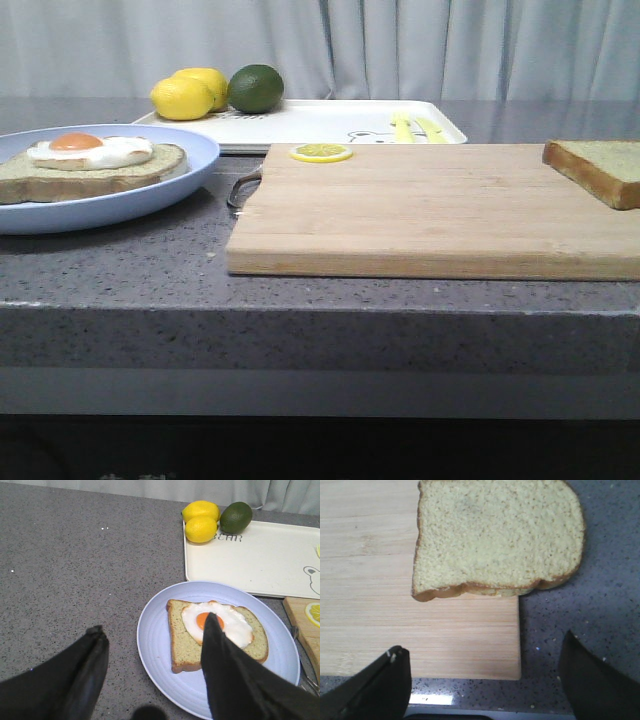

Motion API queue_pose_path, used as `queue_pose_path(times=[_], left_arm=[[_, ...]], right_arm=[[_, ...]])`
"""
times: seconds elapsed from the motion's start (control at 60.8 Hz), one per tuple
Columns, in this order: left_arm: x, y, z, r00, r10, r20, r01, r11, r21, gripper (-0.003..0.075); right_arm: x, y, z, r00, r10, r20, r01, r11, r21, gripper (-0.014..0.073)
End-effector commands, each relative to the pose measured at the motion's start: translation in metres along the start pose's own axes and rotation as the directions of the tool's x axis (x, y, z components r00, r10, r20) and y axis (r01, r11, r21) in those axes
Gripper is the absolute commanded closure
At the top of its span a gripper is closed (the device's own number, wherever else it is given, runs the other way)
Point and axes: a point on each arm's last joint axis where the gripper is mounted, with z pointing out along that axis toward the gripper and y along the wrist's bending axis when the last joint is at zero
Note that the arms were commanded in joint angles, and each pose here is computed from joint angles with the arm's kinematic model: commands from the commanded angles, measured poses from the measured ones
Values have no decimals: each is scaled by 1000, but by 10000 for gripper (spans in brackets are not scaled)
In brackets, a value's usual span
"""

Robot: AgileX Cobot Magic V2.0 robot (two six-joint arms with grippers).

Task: Place bread and move sandwich to tray
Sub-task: 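Grasp the plain bread slice with the right gripper and lift it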

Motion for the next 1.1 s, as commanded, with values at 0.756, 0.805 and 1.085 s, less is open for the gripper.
queue_pose_path(times=[0.756, 0.805, 1.085], left_arm=[[-9, -30, -7, 984, 155, 91, -170, 966, 192, 301], [-9, -30, -7, 984, 155, 91, -170, 966, 192, 301], [-9, -30, -7, 984, 155, 91, -170, 966, 192, 301]], right_arm=[[-79, -113, 20, 879, 451, -153, -476, 850, -225, -18], [-79, -121, 25, 867, 473, -158, -498, 828, -258, -18], [-70, -142, 73, 824, 479, -304, -565, 743, -360, -18]])
